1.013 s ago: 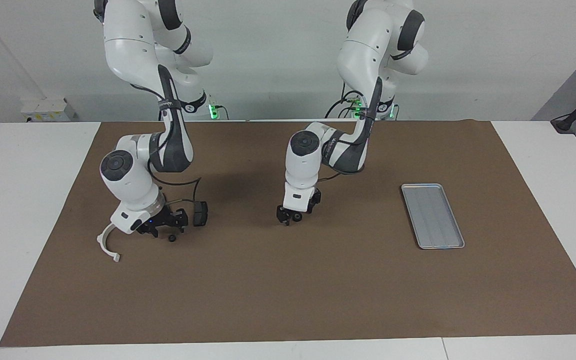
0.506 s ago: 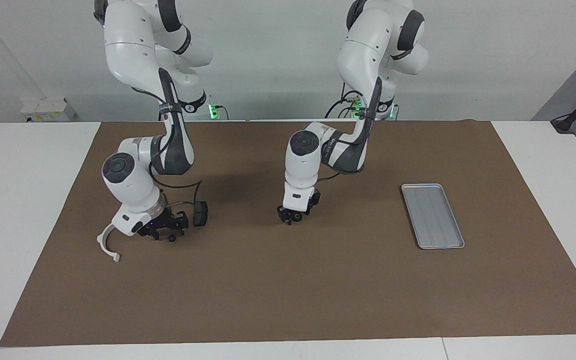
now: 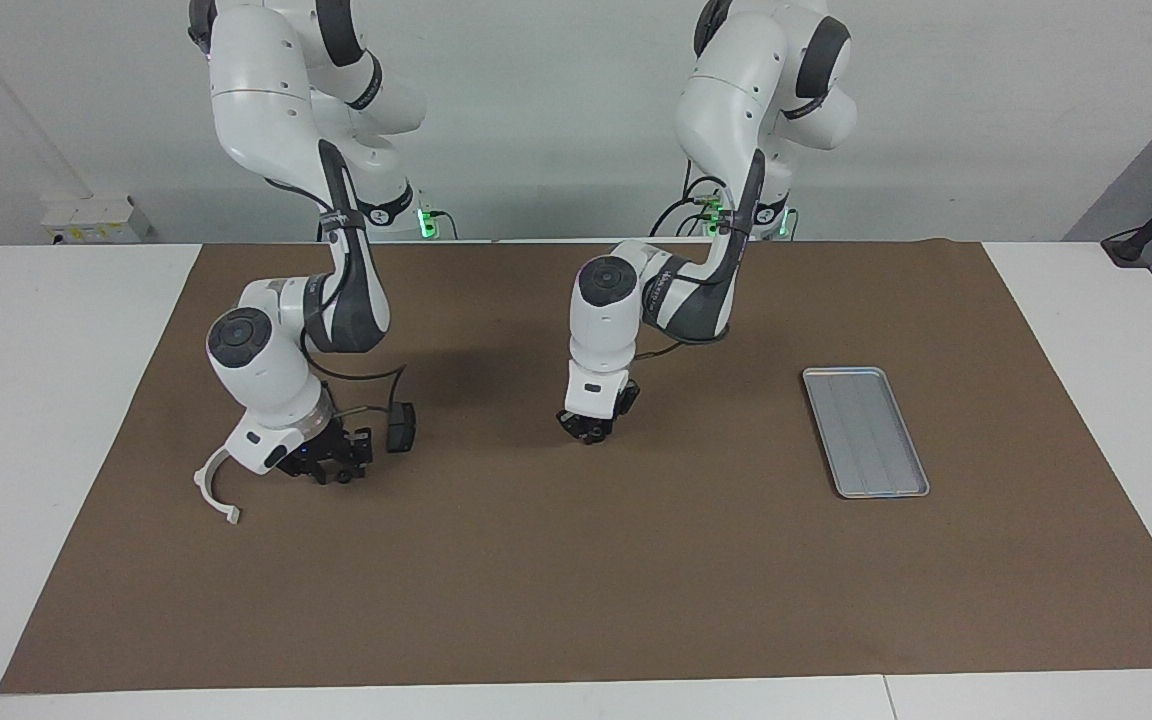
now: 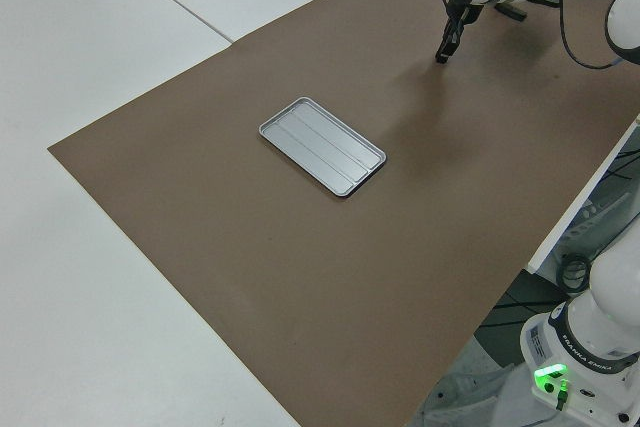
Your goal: Pick bearing gear from pile to tray
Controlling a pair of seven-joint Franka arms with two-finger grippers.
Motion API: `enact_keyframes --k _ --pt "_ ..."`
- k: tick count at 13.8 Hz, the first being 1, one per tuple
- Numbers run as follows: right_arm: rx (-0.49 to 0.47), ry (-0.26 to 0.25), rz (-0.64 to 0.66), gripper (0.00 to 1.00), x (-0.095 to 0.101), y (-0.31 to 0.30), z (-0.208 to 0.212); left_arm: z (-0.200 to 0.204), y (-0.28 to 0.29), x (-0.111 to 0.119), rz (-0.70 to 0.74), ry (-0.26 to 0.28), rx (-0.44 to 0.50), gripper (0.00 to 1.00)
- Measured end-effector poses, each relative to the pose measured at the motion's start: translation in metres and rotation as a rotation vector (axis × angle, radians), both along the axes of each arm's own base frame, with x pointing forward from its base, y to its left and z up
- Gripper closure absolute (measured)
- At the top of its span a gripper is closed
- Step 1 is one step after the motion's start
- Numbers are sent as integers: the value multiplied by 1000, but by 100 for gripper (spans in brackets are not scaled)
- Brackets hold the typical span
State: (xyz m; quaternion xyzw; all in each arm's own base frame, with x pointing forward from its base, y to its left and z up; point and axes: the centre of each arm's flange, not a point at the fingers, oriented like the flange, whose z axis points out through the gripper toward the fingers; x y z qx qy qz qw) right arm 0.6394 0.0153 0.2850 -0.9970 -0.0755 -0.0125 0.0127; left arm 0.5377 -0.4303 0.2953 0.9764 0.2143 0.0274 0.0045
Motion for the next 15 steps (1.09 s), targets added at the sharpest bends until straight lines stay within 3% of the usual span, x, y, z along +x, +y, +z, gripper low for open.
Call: enact_keyframes --k 3,6,11,15 --pt "-1 -5 -1 49 1 -1 1 5 16 9 24 13 29 64" --pt "-1 -9 -5 76 1 -3 3 41 58 29 49 27 49 64" --pt "2 -18 -13 76 7 7 15 93 190 67 -67 60 66 64" --pt "10 -7 -78 76 17 65 92 86 285 88 -176 91 69 64"
